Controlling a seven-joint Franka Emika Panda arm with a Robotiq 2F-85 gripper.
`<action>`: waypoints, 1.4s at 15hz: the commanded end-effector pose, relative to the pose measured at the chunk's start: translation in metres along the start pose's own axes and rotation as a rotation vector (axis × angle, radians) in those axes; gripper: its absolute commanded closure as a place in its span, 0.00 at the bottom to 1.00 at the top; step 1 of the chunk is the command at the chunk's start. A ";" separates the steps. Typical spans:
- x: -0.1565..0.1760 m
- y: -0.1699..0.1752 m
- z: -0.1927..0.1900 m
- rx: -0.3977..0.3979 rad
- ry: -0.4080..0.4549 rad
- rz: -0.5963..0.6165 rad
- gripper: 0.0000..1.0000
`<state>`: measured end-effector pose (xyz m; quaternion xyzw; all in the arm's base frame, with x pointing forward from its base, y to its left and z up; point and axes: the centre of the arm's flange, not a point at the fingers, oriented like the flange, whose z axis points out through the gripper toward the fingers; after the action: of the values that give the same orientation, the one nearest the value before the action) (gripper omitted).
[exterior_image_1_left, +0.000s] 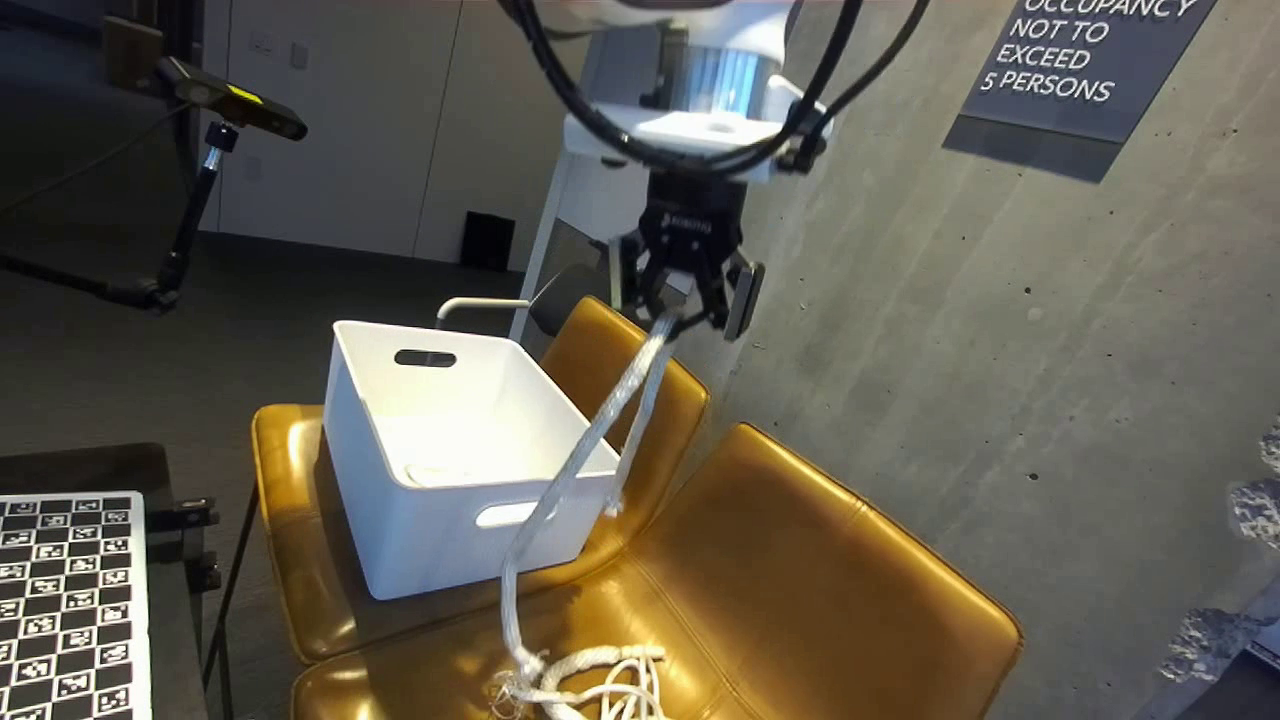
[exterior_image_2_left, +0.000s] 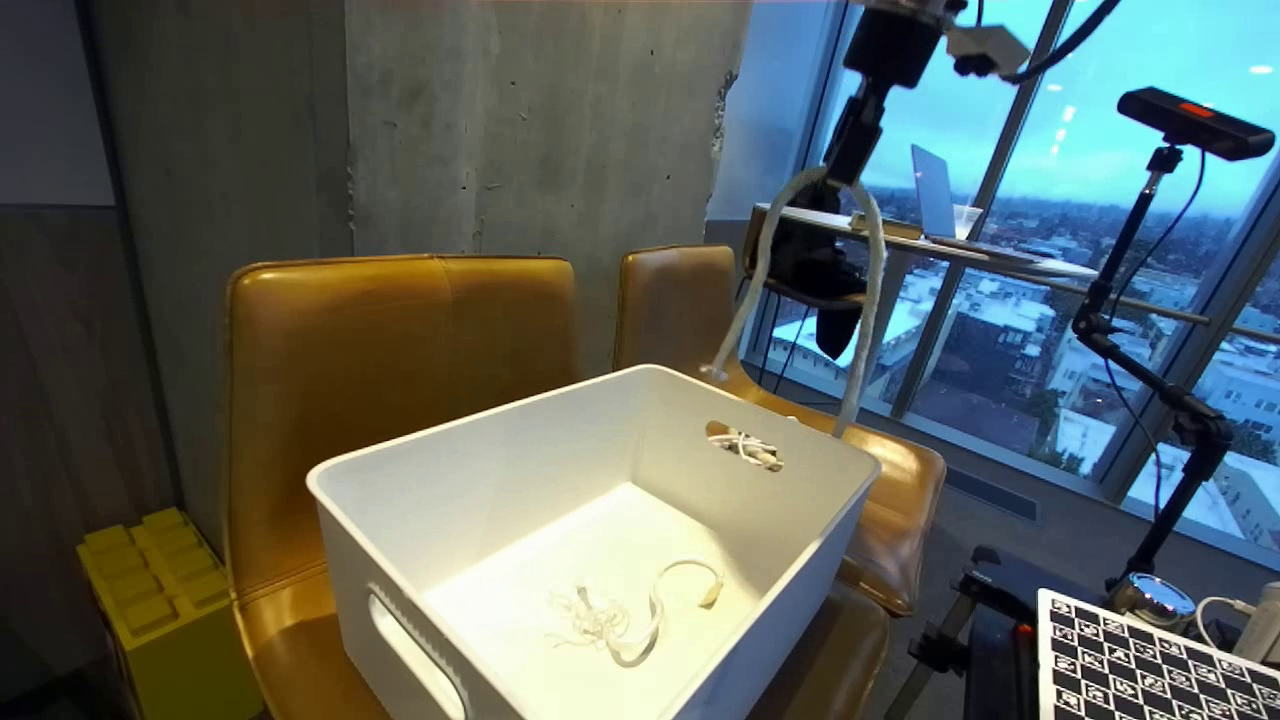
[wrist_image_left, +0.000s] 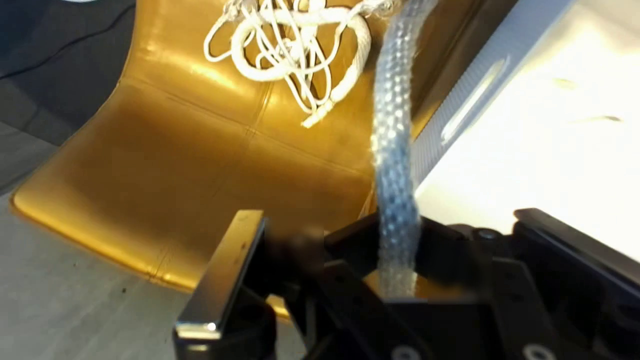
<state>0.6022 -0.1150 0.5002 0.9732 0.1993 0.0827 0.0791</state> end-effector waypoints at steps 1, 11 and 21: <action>0.049 -0.018 -0.085 -0.012 0.036 -0.011 1.00; 0.102 -0.161 -0.173 0.012 0.102 -0.112 1.00; 0.049 -0.163 -0.045 0.102 -0.008 -0.110 0.53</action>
<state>0.5960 0.0788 0.5422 0.9635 0.2571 0.0608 0.0443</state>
